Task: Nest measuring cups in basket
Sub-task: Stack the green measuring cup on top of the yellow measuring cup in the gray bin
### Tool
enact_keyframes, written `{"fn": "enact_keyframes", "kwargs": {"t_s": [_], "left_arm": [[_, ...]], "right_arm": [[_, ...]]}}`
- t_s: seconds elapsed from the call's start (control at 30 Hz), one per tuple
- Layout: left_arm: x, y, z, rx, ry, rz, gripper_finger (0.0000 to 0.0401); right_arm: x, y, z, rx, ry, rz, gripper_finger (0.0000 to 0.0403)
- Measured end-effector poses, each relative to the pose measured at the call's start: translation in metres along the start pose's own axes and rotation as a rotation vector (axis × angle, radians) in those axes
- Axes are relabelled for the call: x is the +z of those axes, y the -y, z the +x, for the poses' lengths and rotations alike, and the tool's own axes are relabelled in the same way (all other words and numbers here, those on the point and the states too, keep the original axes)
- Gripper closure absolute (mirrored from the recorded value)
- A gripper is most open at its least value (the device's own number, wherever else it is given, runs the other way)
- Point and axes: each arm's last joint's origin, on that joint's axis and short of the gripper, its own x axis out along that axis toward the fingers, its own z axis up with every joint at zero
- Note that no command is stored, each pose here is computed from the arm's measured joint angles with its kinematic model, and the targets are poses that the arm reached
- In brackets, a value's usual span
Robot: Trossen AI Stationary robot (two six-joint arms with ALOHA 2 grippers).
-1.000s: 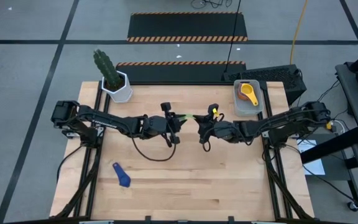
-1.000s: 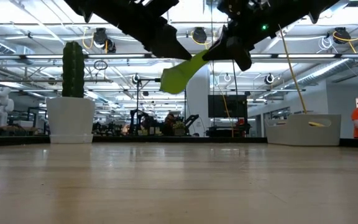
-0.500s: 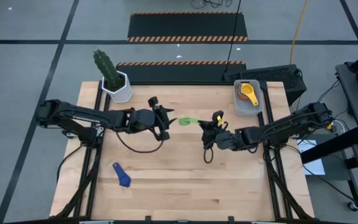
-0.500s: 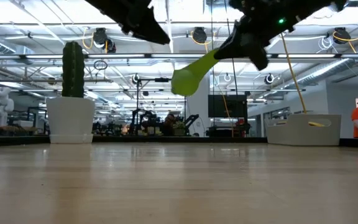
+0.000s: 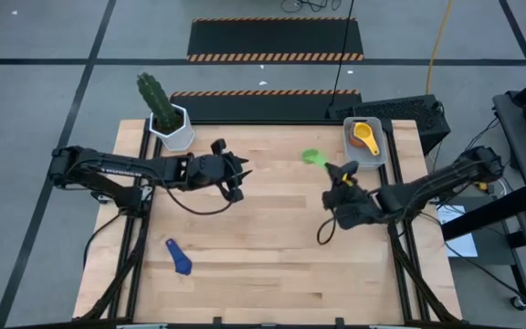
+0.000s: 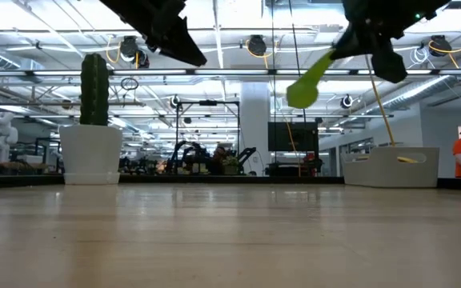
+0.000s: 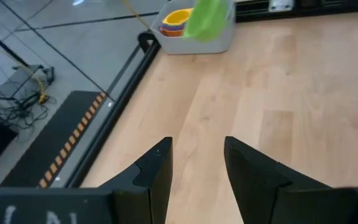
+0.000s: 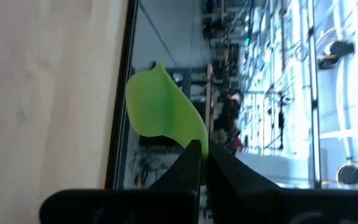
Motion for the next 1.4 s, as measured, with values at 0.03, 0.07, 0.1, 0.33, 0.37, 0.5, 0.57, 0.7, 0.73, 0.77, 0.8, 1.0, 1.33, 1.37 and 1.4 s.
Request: {"fn": "enact_keyframes", "kwargs": {"t_s": [0.03,0.07,0.1,0.33,0.37,0.5,0.57,0.7,0.73,0.77,0.8,1.0,1.33,1.37,1.4], "left_arm": [[0.000,0.001,0.000,-0.007,0.001,0.001,0.0254],[0.000,0.001,0.000,-0.017,0.000,0.001,0.0254],[0.000,0.002,0.000,-0.028,0.000,0.002,0.0254],[0.000,0.004,-0.001,-0.053,0.004,0.010,0.0254],[0.000,0.004,-0.001,-0.053,0.004,0.011,0.0254],[0.000,0.004,-0.001,-0.053,0.005,0.019,0.0254],[0.000,0.004,-0.001,-0.052,0.005,0.026,0.0254],[0.000,0.004,-0.001,-0.052,0.007,0.030,0.0254],[0.000,0.004,-0.001,-0.052,0.009,0.033,0.0254],[0.001,0.004,-0.001,-0.052,0.013,0.037,0.0254],[0.002,0.004,-0.001,-0.051,0.019,0.039,0.0254],[0.006,0.003,-0.001,-0.051,0.066,0.056,0.0254],[0.011,-0.004,0.001,-0.051,0.121,0.068,0.0254],[0.012,-0.004,0.002,-0.055,0.123,0.071,0.0254],[0.012,-0.005,0.002,-0.060,0.125,0.072,0.0253]], "right_arm": [[-0.006,0.002,0.000,0.003,-0.014,0.003,0.0403],[-0.012,0.004,0.001,0.004,-0.028,0.013,0.0403],[-0.018,0.006,0.001,0.004,-0.041,0.026,0.0403],[-0.059,0.009,0.005,-0.013,-0.116,0.117,0.0403],[-0.064,0.009,0.006,-0.019,-0.129,0.123,0.0403],[-0.087,0.006,0.011,-0.040,-0.196,0.173,0.0403],[-0.097,0.004,0.013,-0.053,-0.233,0.207,0.0403],[-0.114,-0.002,0.017,-0.072,-0.304,0.245,0.0403],[-0.117,-0.003,0.018,-0.078,-0.321,0.255,0.0403],[-0.120,-0.004,0.019,-0.083,-0.337,0.265,0.0403],[-0.123,-0.005,0.020,-0.086,-0.352,0.271,0.0403],[-0.135,-0.014,0.026,-0.050,-0.402,0.275,0.0403],[-0.144,-0.020,0.037,0.047,-0.384,0.149,0.0403],[-0.145,-0.018,0.037,0.038,-0.376,0.154,0.0403],[-0.146,-0.015,0.038,0.027,-0.372,0.154,0.0403]]}}
